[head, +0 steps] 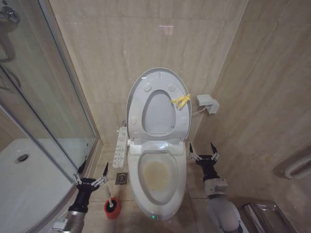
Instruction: Open the toilet lid, clean the toilet bowl with a toilet brush, close the toilet lid, and flush.
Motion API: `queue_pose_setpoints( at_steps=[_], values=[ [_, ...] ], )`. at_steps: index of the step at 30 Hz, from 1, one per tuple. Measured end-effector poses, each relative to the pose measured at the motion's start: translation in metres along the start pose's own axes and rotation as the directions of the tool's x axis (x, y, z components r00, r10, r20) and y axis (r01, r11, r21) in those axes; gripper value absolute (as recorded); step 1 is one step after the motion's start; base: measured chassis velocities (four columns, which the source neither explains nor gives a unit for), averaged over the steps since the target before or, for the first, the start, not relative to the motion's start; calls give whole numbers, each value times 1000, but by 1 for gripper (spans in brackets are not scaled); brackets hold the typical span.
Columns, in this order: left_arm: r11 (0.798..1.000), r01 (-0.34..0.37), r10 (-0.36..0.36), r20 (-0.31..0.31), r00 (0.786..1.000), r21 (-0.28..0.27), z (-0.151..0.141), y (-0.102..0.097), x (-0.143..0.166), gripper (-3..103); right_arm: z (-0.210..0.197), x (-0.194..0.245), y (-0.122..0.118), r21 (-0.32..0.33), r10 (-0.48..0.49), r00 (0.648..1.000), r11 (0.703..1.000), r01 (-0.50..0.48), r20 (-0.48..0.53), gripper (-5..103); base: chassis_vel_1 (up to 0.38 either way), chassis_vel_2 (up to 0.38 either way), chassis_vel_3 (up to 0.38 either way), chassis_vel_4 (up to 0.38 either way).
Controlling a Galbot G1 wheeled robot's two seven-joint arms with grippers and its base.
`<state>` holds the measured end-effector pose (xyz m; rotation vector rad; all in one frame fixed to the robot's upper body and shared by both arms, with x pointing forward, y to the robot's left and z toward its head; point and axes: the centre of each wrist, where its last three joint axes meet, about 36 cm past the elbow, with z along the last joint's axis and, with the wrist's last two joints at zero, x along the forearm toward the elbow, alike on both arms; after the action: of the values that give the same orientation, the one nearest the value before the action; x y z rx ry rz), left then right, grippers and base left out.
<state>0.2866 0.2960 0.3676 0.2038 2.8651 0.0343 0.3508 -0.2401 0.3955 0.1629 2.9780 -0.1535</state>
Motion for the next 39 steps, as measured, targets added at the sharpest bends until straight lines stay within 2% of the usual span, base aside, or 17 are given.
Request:
queue_pose_setpoints(
  at_steps=[2,3,6,8,13,16,39],
  values=[
    [1000,13,-12,-34,999,27,-15,-4,-1,100,0,0,0,0,0,1000,1000,0,0,100,0,0,0,0],
    [1000,13,-12,-34,999,27,-15,-4,-1,100,0,0,0,0,0,1000,1000,0,0,100,0,0,0,0],
    [995,60,-52,-93,994,79,-18,-12,0,100,0,0,0,0,0,1000,1000,0,0,100,0,0,0,0],
    [991,81,-70,-111,991,102,-17,-16,0,100,0,0,0,0,0,1000,1000,0,0,100,0,0,0,0],
    [990,103,-92,-116,989,96,-16,-18,-1,100,0,0,0,0,0,1000,1000,0,0,100,0,0,0,0],
    [991,112,-103,-122,987,69,-15,-18,0,100,0,0,0,0,0,1000,1000,0,0,100,0,0,0,0],
    [993,102,-94,-120,988,61,-14,-21,-1,100,0,0,0,0,0,1000,1000,0,0,100,0,0,0,0]
  ],
)
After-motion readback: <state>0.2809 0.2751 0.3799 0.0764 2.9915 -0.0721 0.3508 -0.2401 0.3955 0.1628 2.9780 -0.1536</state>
